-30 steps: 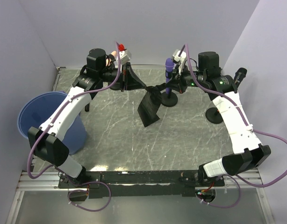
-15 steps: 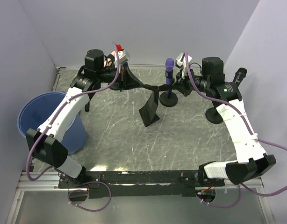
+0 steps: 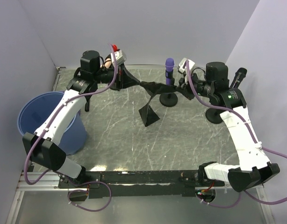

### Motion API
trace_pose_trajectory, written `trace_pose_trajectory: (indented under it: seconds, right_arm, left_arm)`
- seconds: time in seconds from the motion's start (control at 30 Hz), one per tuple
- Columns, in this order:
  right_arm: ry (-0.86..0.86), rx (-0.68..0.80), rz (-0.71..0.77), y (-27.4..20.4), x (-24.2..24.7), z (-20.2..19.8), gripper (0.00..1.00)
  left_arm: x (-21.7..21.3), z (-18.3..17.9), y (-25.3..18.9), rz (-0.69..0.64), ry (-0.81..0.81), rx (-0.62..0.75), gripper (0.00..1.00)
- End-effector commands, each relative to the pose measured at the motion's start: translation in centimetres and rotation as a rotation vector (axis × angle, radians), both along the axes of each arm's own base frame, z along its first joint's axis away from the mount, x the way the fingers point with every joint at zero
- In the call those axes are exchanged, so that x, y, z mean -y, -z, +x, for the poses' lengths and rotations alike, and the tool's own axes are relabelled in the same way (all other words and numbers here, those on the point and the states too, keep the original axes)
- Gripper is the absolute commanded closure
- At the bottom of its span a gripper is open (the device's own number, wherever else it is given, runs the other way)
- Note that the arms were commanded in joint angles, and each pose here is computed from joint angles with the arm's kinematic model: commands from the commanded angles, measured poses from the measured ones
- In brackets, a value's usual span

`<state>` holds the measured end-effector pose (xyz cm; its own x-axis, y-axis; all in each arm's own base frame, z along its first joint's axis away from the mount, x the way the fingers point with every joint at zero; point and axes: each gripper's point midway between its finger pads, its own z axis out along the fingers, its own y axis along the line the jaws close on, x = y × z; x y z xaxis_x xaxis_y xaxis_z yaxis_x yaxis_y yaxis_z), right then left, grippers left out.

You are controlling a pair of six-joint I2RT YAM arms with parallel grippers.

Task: Put the trash bags into the trash bin
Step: Unfold the trash bag at the center of the board.

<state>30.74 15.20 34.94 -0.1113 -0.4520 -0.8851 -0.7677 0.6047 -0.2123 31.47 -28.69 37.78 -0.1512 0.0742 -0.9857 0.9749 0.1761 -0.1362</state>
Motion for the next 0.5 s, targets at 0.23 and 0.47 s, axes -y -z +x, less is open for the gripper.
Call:
trace_pose_trajectory:
  seconds: [0.23, 0.47]
  right_arm:
    - [-0.301, 0.125, 0.131, -4.1, -3.0, -6.1, 0.46]
    - [-0.314, 0.17, 0.282, -9.3, -6.0, -3.1, 0.4]
  left_arm:
    - [-0.5, -1.2, -4.2, 0.001, 0.002, 0.439, 0.99]
    - [1.0, -3.3, -4.4, 0.051, 0.067, 0.552, 0.99]
